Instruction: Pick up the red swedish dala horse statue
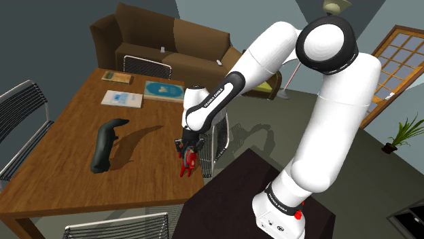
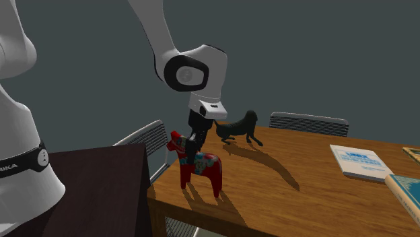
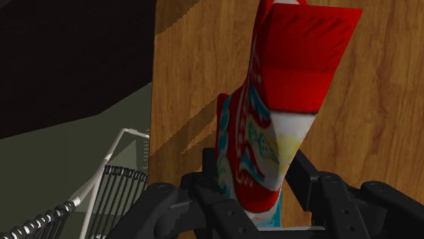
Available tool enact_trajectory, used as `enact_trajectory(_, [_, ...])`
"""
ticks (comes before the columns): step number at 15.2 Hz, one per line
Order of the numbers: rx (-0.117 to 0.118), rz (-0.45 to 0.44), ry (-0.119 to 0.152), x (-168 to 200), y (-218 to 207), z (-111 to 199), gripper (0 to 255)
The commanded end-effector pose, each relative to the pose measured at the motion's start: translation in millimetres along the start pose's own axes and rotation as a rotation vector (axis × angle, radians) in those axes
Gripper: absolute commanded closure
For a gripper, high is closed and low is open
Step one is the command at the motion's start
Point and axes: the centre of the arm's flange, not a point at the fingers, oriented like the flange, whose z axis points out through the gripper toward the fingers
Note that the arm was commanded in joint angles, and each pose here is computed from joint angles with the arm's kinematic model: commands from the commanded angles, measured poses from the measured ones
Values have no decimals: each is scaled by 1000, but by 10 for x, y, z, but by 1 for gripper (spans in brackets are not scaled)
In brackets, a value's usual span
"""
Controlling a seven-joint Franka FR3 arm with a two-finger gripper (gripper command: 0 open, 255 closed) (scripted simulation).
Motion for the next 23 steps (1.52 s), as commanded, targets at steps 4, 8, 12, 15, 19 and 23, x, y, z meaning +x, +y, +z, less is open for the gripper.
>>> enact_trajectory(4, [0, 0, 0, 0, -1, 7, 255])
enact_trajectory(8, [0, 0, 0, 1, 3, 6, 255])
enact_trajectory(12, [0, 0, 0, -38, 18, -201, 255])
enact_trajectory(15, [0, 0, 0, -68, 29, -356, 255])
enact_trajectory(19, [0, 0, 0, -107, 45, -563, 255])
enact_trajectory(23, [0, 0, 0, -146, 60, -770, 255])
